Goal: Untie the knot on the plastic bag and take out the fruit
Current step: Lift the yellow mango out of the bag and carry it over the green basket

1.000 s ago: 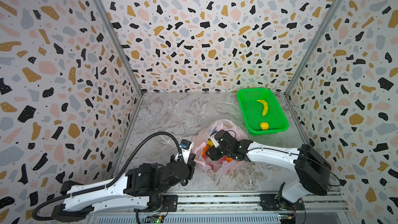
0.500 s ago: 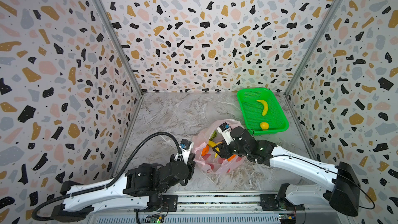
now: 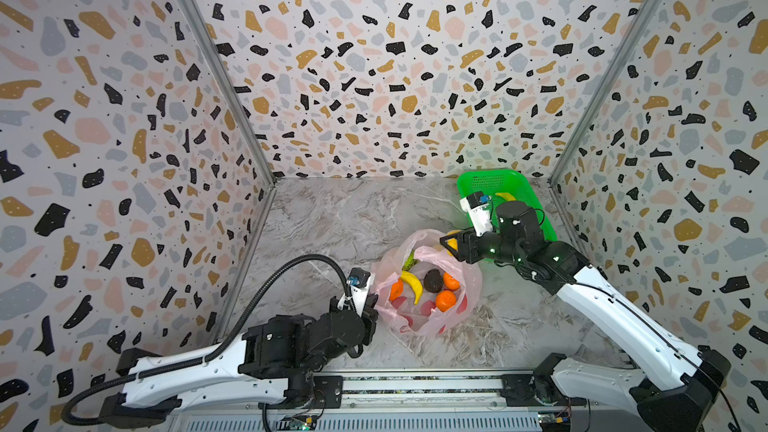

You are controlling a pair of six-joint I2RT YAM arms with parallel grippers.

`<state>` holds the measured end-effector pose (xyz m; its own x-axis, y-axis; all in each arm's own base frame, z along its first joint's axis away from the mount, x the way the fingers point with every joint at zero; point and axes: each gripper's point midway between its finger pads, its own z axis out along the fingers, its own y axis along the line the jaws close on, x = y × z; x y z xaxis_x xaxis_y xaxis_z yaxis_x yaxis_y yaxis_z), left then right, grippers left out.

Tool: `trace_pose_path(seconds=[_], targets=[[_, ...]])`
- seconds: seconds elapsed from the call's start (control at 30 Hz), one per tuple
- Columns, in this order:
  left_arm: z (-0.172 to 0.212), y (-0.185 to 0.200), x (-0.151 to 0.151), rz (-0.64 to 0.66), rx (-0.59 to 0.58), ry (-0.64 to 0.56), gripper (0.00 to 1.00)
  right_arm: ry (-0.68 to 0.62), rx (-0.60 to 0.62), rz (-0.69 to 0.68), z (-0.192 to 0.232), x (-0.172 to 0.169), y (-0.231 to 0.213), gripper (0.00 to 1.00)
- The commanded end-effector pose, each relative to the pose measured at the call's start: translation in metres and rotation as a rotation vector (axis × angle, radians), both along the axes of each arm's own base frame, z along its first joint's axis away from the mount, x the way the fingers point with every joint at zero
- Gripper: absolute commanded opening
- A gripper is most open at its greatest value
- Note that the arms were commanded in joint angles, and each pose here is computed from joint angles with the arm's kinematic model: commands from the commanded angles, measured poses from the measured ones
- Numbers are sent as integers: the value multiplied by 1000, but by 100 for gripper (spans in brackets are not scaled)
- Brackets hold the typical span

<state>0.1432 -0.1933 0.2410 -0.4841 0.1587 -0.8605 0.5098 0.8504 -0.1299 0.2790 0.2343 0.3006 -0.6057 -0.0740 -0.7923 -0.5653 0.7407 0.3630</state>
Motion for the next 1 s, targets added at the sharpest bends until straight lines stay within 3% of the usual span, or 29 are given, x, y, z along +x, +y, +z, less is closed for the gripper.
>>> trace_pose_path(seconds=[0.0, 0.13, 0.3, 0.47, 0.63, 0.73, 0.87, 0.97], targets=[[5, -2, 2, 0, -9, -29, 0, -35, -29, -52, 10, 22, -29, 55], [5, -1, 2, -2, -13, -31, 0, -54, -76, -218, -1, 74, -78, 55], [6, 1, 1, -3, -30, -35, 0, -29, -138, -413, -51, 138, -131, 55], [7, 2, 1, -5, -44, -38, 0, 42, -182, -496, -110, 191, -160, 55], [9, 4, 1, -3, -58, -42, 0, 117, -269, -537, -159, 220, -175, 57], [11, 5, 0, -3, -68, -44, 0, 165, -293, -536, -182, 228, -179, 64], [13, 6, 1, -2, -72, -48, 0, 172, -293, -530, -184, 229, -176, 80], [14, 6, 1, -4, -71, -52, 0, 155, -290, -528, -173, 227, -174, 83]])
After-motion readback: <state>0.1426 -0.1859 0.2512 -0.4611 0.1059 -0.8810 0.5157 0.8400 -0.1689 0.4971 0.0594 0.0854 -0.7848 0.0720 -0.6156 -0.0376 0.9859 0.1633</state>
